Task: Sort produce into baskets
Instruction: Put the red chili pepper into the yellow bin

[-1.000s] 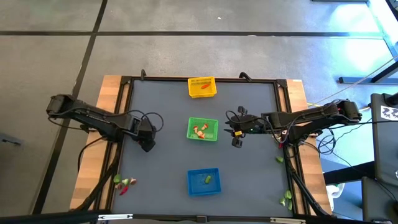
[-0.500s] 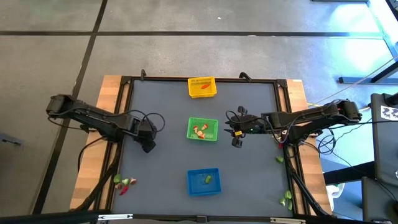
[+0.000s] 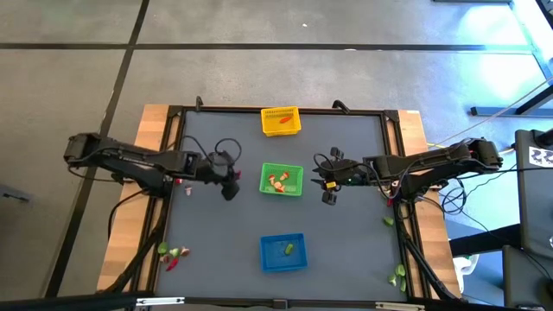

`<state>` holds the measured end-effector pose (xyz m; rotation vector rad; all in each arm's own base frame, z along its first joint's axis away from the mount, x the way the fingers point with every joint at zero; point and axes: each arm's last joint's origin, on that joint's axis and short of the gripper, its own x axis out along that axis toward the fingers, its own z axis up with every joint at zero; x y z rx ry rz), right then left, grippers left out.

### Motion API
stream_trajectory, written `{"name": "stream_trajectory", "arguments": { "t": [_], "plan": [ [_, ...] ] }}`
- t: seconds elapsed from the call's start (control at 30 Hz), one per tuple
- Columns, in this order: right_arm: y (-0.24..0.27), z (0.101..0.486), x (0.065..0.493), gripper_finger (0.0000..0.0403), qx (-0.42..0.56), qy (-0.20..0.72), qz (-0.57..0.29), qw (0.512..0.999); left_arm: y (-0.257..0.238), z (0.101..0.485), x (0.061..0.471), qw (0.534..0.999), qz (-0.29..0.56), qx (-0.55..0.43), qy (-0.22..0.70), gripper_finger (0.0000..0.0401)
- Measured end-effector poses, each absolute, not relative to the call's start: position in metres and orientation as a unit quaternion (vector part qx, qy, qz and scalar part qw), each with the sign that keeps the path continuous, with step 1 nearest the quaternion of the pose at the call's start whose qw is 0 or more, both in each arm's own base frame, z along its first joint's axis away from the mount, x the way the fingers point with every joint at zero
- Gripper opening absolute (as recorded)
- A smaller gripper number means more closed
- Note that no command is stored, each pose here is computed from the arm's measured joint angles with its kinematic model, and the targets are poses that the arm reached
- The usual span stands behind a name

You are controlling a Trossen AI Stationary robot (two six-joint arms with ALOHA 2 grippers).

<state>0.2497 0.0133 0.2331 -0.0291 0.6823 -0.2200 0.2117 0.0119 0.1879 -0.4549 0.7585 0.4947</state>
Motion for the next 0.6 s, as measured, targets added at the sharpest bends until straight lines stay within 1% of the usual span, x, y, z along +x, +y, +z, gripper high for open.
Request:
{"name": "stream_trajectory", "arguments": {
  "t": [0.1,0.27,0.47,0.6],
  "plan": [
    [0.013,0.233,0.250,0.0152,-0.016,0.333,-0.112,0.936,0.022,0.200,0.222,0.905,0.237,-0.211,0.285,0.0059],
    [0.013,0.233,0.250,0.0152,-0.016,0.332,-0.112,0.936,0.037,0.218,0.232,0.932,0.249,-0.191,0.181,0.0065],
    [0.013,0.236,0.252,0.0152,-0.015,0.318,-0.111,0.941,0.058,0.226,0.241,0.945,0.268,-0.154,0.107,0.0062],
    [0.013,0.238,0.254,0.0152,-0.018,0.304,-0.109,0.946,0.072,0.222,0.251,0.945,0.283,-0.142,0.076,0.0063]
  ]
}}
